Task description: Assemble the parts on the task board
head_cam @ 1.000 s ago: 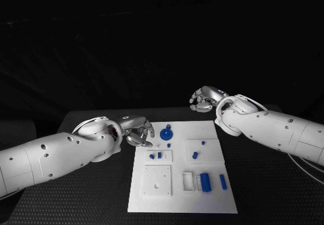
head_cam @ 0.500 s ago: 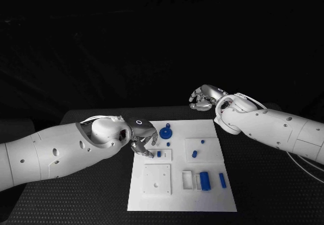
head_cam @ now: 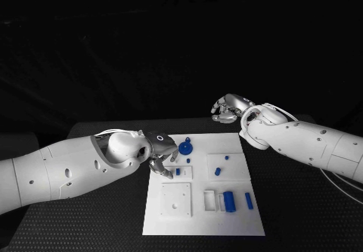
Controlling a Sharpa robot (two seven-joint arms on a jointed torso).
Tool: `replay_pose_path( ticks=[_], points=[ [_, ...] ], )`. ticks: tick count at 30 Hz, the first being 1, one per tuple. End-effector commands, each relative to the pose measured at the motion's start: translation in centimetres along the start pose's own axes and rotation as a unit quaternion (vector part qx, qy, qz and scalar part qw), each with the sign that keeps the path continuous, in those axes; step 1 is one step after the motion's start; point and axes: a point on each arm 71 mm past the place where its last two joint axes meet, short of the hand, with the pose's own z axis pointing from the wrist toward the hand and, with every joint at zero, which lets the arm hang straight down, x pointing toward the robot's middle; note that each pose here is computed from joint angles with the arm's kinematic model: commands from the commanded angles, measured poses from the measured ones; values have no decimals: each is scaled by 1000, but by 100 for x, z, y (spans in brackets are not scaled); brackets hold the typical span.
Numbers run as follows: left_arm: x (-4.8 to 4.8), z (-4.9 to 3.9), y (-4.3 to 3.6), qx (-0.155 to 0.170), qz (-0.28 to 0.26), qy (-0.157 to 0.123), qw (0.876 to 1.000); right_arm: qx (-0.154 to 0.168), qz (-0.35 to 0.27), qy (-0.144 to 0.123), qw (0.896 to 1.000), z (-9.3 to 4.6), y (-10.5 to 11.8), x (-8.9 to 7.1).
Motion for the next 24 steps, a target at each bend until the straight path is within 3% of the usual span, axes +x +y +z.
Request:
replay_pose_path(
  ticks=[1,16,24],
  points=[
    [3,29,-29,10,20,19,1000,-6,0,3,1000,1,18,11],
    [40,89,-58,21,21,33,999,-7,0,3,1000,1,27,15],
    [77,114,-36,14,19,38,999,-7,0,3,1000,-1,22,13]
  ],
)
